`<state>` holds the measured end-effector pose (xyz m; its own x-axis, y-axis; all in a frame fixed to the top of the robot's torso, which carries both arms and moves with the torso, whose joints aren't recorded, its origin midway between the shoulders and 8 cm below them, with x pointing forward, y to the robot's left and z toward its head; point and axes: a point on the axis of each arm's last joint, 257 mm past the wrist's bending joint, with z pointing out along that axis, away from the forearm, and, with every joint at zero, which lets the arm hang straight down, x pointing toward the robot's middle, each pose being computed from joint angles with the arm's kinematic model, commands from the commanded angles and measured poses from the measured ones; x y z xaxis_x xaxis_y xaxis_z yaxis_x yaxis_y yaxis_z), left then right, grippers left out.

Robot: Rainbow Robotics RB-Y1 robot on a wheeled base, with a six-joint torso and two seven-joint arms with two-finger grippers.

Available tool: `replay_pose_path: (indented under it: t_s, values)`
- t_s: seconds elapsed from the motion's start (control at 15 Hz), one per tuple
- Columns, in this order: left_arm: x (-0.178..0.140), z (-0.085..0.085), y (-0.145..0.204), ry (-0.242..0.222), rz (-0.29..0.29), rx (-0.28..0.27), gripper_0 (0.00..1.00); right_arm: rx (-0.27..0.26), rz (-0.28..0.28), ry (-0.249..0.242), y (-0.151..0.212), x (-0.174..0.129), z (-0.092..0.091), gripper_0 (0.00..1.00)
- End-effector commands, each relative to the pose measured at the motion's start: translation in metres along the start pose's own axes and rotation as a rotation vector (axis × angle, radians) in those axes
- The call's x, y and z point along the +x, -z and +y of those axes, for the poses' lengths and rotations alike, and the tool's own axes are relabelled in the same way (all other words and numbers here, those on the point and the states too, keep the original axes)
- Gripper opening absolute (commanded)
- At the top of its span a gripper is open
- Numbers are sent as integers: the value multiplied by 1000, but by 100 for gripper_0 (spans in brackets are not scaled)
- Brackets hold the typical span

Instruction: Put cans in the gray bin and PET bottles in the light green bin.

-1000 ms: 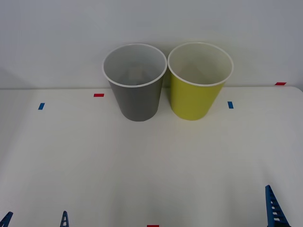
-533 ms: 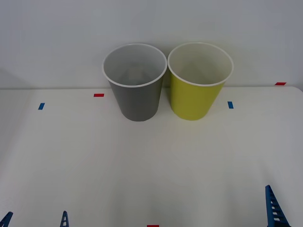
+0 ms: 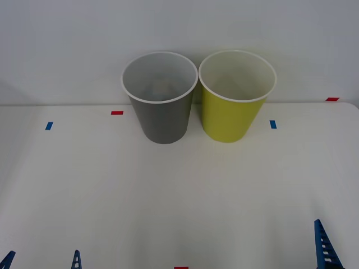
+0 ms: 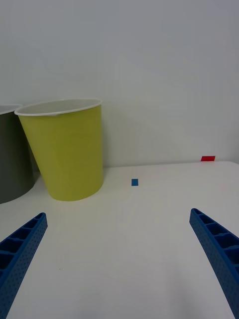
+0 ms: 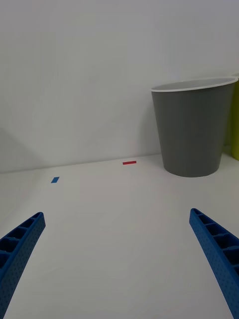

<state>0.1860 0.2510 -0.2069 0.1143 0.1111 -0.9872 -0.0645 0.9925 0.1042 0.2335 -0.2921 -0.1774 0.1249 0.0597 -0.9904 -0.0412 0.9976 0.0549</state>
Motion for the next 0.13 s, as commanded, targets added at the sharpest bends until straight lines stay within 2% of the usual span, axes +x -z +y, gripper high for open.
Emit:
replay_pose_path:
  t_s: [0.07, 0.13]
  values:
    - [0, 0, 0, 0, 0, 0, 100, 0, 0, 0, 0, 0, 0, 100]
    - [0, 0, 0, 0, 0, 0, 100, 0, 0, 0, 0, 0, 0, 100]
